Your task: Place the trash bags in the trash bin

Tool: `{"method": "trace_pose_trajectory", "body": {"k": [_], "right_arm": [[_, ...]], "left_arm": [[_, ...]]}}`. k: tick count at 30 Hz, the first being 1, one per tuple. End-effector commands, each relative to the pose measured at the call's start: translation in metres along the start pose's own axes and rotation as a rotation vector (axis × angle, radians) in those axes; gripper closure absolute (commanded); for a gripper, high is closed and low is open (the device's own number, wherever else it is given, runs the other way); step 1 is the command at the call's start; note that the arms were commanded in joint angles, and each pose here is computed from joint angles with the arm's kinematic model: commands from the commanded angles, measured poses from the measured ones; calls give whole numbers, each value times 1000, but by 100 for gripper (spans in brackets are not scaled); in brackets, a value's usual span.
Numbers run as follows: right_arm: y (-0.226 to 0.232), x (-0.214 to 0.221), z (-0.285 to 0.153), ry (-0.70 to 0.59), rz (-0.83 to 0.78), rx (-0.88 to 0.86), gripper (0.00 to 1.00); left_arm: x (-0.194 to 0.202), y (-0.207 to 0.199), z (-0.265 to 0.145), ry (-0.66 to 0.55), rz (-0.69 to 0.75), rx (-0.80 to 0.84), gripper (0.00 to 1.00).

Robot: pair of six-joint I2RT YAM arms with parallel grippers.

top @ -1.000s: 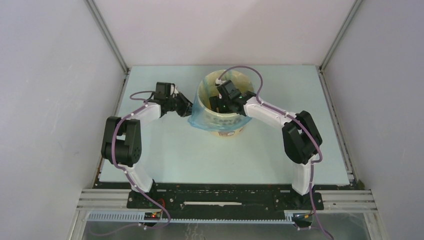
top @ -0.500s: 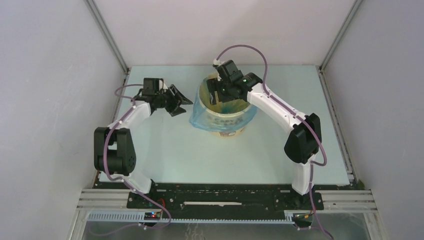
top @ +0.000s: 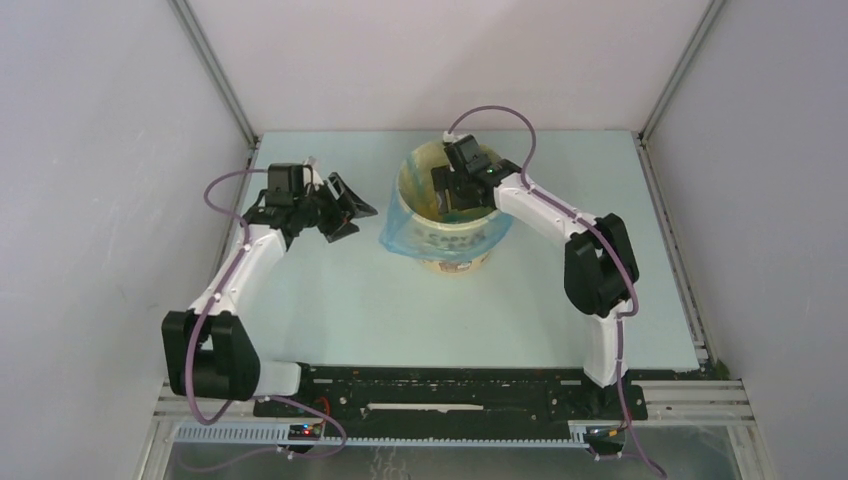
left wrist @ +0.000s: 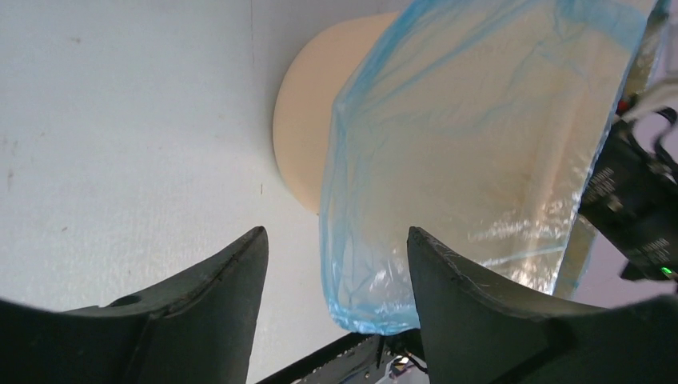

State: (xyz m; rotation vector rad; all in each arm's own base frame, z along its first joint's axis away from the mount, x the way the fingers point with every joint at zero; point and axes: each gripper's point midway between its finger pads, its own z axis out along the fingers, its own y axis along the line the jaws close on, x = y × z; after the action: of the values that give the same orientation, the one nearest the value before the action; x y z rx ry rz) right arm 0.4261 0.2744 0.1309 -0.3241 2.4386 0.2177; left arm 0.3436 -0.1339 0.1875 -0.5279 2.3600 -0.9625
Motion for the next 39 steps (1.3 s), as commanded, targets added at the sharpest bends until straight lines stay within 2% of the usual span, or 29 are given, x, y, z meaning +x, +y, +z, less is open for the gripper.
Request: {"method": "trace_pose_trajectory", "body": {"k": [1, 5, 8, 14, 20, 27, 33, 39], "right_arm": [[11, 2, 32, -51, -4, -7, 15], [6, 3, 44, -30, -7, 28, 15], [9, -10, 28, -51, -16, 21, 15], [23, -52, -52, -138, -5, -66, 12], [24, -70, -120, -174, 13, -115, 8], [9, -81, -200, -262, 67, -240, 9], [-56, -42, -247, -264, 174, -198, 9], [-85, 41, -236, -193, 227, -173, 9]], "left_arm": [[10, 3, -16, -14, 30, -20, 30], [7, -4, -29, -41, 50, -24, 29], [4, -9, -37, -58, 67, -25, 29], [1, -18, -48, -92, 71, -5, 26], [3, -29, -52, -87, 71, 38, 24], [3, -49, -64, -115, 98, 96, 22], [5, -73, -76, -137, 136, 167, 18], [2, -88, -82, -161, 158, 214, 17]]}}
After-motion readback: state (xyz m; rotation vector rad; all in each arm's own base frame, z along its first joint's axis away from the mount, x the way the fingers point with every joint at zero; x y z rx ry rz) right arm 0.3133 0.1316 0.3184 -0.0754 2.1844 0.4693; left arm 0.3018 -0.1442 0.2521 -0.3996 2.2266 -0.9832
